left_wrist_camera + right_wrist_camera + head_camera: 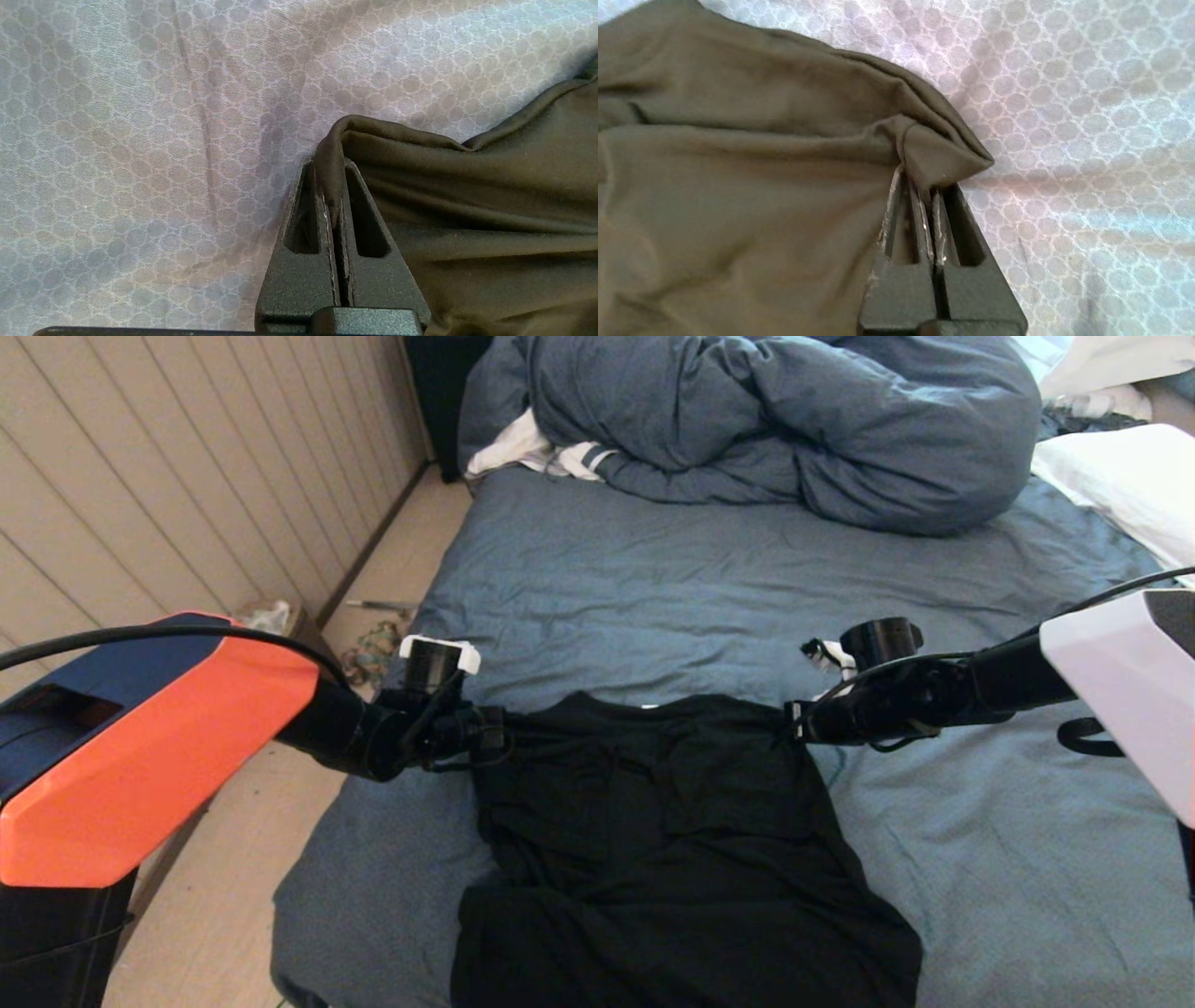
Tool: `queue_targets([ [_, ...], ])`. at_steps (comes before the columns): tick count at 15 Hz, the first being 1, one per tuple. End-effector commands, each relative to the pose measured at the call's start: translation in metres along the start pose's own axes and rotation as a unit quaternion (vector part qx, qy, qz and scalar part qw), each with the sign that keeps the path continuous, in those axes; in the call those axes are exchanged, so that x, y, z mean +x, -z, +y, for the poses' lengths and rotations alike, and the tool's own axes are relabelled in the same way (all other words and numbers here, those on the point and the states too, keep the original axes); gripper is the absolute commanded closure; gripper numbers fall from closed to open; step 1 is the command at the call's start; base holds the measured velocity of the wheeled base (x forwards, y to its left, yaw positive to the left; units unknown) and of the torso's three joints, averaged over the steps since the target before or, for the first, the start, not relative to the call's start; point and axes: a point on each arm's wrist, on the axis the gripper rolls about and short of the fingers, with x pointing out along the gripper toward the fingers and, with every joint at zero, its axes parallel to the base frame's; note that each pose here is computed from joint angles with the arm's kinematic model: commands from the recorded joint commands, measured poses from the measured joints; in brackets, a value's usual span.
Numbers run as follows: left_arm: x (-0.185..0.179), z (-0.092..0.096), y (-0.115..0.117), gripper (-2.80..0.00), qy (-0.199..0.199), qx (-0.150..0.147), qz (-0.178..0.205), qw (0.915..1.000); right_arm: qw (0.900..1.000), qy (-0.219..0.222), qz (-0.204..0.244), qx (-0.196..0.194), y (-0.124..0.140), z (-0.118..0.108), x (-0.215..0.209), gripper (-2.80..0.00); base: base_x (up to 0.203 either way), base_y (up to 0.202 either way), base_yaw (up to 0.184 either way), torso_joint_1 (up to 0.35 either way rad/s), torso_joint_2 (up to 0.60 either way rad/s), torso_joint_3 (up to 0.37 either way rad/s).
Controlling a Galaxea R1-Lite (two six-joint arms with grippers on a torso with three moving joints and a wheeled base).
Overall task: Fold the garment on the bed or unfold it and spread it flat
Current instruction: Unford the black T-shirt
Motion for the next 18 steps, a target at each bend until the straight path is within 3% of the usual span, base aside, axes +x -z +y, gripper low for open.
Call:
queue_targets([
  [1, -0.002, -0.001, -0.005, 0.00, 0.001, -0.002, -0.009, 1.0000, 1.000, -0.003, -0.009, -0.001, -0.004, 0.003, -0.004, 0.00, 0.000, 0.000, 0.000, 0.000, 0.00, 0.000],
  [6, -0.020, -0.006, -0.038, 0.00, -0.007, -0.007, -0.059, 0.9982, 0.997, -0.009, -0.075, -0.022, -0.029, 0.021, -0.030, 0.00, 0.000, 0.000, 0.000, 0.000, 0.00, 0.000],
  [9, -0.032, -0.008, -0.052, 0.00, -0.005, -0.009, -0.070, 0.9975, 0.995, 0.023, -0.098, -0.029, -0.039, 0.027, -0.031, 0.00, 0.000, 0.000, 0.000, 0.000, 0.00, 0.000],
  [18, -0.033, -0.013, -0.091, 0.00, -0.014, -0.017, -0.106, 0.9941, 0.983, 0.053, -0.167, -0.044, -0.063, 0.033, -0.031, 0.00, 0.000, 0.000, 0.000, 0.000, 0.00, 0.000],
])
